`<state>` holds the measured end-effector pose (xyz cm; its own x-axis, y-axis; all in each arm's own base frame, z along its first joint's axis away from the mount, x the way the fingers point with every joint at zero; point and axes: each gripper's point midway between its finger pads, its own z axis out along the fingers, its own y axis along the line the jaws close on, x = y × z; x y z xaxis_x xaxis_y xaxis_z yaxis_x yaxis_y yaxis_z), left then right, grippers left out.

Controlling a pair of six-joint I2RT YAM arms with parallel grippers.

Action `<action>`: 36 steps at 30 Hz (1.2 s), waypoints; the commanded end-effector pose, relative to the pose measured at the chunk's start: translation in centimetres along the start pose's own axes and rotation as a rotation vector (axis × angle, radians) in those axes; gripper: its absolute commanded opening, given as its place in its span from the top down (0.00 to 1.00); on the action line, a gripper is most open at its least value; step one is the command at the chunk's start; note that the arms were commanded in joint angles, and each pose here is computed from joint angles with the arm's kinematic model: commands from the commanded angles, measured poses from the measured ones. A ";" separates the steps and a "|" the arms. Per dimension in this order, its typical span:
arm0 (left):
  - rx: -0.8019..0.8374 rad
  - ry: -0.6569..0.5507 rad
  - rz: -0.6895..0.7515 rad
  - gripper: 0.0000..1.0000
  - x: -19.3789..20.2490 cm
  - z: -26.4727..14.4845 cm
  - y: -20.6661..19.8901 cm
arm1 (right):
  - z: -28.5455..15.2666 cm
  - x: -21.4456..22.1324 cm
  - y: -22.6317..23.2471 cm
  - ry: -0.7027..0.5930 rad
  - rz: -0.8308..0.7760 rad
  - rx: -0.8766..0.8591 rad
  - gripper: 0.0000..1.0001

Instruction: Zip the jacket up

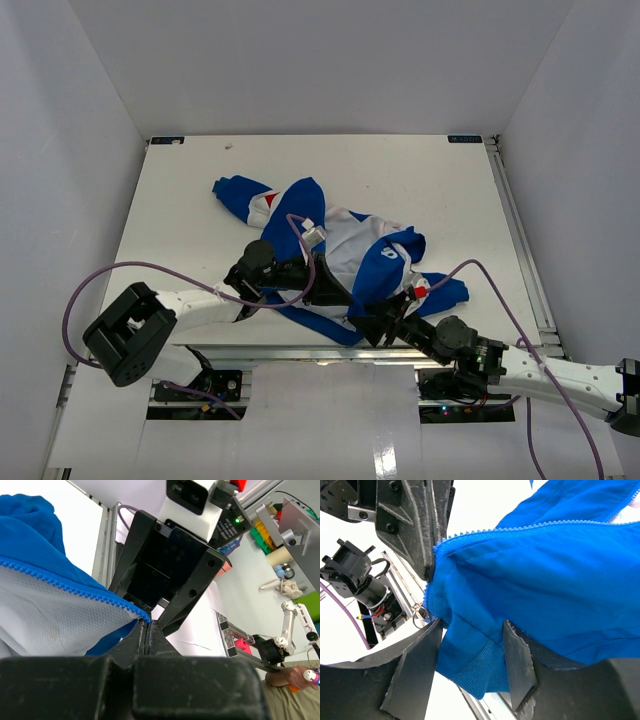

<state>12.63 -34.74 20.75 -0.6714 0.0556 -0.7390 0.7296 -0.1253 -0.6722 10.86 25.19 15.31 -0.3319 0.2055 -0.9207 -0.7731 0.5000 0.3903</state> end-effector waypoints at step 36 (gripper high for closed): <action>-0.018 0.026 0.023 0.57 1.5 -0.9 0.2 | 0.1 -2.1 0.7 -0.096 0.036 -0.028 0.92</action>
<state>11.97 -34.27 19.40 -0.6821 0.0809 -0.7267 0.7159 -0.1282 -0.6863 10.77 25.42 16.23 -0.3261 0.2392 -0.9146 -0.7802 0.4782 0.4033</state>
